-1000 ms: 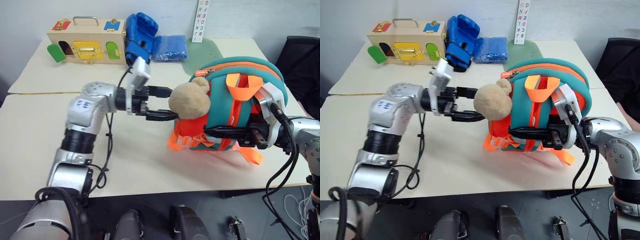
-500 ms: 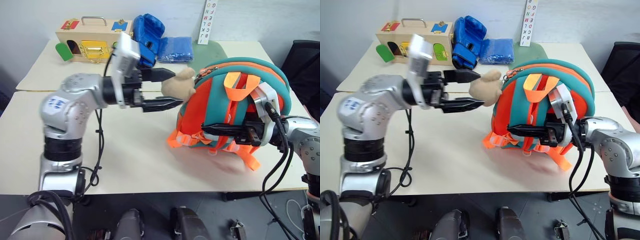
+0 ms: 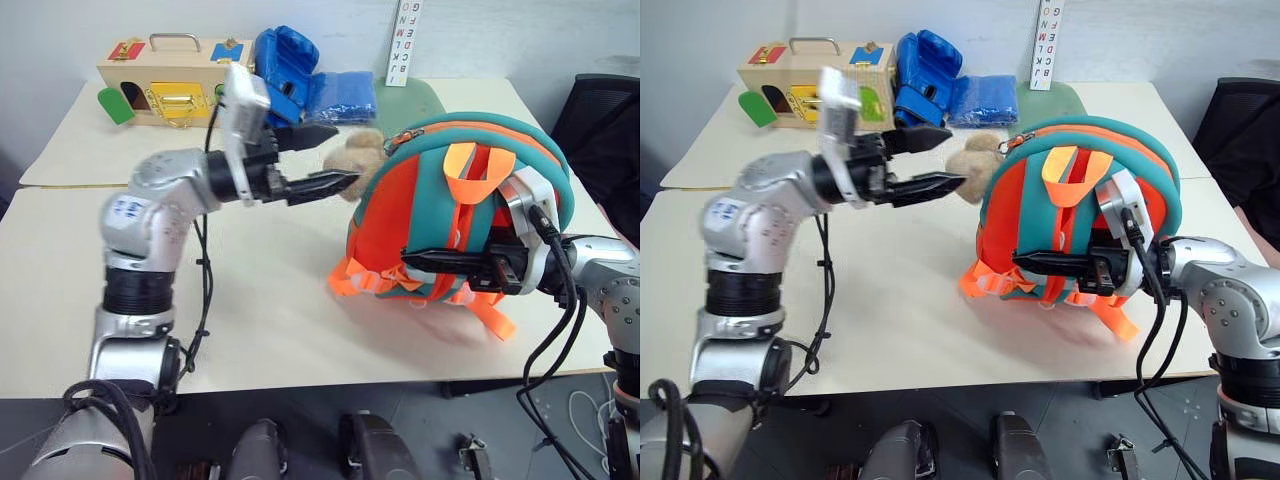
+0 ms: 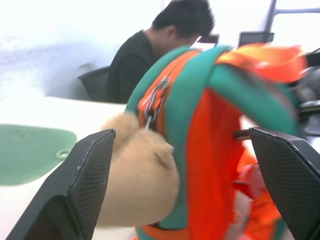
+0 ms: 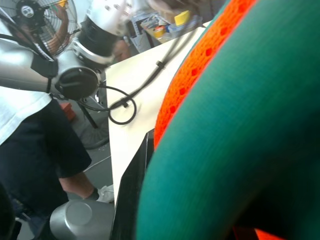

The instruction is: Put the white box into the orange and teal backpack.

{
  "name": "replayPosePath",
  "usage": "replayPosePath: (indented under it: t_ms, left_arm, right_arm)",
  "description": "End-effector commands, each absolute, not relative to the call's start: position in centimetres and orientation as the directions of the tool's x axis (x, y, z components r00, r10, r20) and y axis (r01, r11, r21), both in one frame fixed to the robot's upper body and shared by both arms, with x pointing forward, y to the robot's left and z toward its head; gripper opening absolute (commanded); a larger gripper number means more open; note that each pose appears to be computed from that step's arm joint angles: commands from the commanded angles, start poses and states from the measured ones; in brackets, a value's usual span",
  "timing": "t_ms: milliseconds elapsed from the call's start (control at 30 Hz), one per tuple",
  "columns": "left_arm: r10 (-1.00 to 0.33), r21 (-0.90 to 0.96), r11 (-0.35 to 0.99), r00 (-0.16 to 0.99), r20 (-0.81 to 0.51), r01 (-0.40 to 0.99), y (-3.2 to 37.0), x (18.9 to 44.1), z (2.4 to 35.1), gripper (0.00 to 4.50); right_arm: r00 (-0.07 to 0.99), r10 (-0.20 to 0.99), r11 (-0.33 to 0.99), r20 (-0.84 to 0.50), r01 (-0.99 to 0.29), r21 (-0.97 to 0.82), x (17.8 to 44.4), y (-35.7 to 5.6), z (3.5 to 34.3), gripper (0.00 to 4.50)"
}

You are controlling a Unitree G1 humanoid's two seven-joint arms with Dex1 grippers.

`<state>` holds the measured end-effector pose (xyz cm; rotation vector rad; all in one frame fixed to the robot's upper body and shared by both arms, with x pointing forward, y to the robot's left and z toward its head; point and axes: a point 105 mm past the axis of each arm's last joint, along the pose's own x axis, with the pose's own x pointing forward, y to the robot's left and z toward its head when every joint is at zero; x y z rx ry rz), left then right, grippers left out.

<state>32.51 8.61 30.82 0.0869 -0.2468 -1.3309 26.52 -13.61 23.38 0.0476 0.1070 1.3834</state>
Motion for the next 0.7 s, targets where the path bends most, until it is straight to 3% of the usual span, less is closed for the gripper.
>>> replayPosePath:
  t_ms: [33, 200, 500, 600, 700]
  left_arm:
    - [-0.956, 0.279, 0.290, 0.264, 0.127, 0.915, 9.2, 33.4, 32.1, 4.47]
    - [-0.954, 0.327, 0.294, 0.296, 0.045, 0.898, 6.8, 35.8, 29.9, 4.47]
    - [-0.969, 0.290, 0.222, 0.245, -0.043, 0.931, 3.0, 37.7, 26.9, 4.47]
    - [-0.973, 0.291, 0.204, 0.226, -0.042, 0.935, 2.9, 37.7, 26.9, 3.90]
    - [-0.974, 0.294, 0.198, 0.221, -0.049, 0.935, 3.5, 37.6, 26.9, 3.00]
  right_arm:
    - [0.175, 0.985, 0.175, -0.015, -0.983, 0.057, 26.1, -13.6, 24.5, 0.00]
    - [0.171, 0.985, 0.171, -0.011, -0.984, 0.054, 25.8, -13.5, 24.6, 0.00]
    - [0.143, 0.990, 0.143, -0.009, -0.988, 0.062, 25.2, -13.5, 24.8, 0.00]
    - [0.150, 0.989, 0.151, -0.010, -0.987, 0.061, 25.2, -13.5, 24.6, 0.00]
    - [0.162, 0.987, 0.162, -0.008, -0.984, 0.067, 25.3, -13.6, 24.3, 0.00]
